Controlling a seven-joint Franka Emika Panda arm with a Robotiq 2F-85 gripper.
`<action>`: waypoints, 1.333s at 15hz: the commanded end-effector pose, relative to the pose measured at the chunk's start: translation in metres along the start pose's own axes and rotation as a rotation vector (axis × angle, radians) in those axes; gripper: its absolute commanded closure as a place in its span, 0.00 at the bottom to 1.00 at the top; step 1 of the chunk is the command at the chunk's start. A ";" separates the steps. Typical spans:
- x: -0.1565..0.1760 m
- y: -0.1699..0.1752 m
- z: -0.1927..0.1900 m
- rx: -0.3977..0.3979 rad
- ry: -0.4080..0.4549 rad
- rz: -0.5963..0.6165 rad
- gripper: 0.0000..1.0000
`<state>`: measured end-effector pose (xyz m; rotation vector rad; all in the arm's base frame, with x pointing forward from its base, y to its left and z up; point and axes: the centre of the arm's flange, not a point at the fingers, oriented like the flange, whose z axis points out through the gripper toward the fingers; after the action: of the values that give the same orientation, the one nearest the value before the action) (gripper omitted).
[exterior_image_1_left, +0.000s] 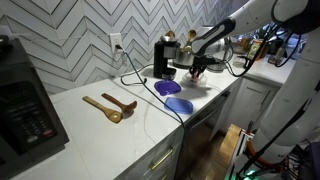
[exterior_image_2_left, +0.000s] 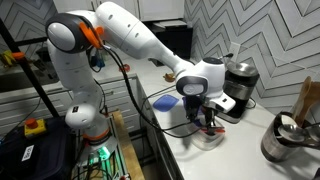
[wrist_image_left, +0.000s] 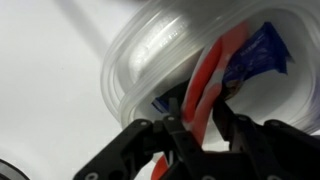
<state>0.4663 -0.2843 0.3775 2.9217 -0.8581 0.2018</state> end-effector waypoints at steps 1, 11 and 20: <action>0.004 0.007 -0.004 -0.008 0.000 -0.008 0.91; 0.010 0.011 -0.028 -0.001 0.008 0.005 0.96; 0.011 0.049 -0.092 0.021 -0.008 0.131 0.96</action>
<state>0.4588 -0.3056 0.4512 2.9039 -0.9390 0.2267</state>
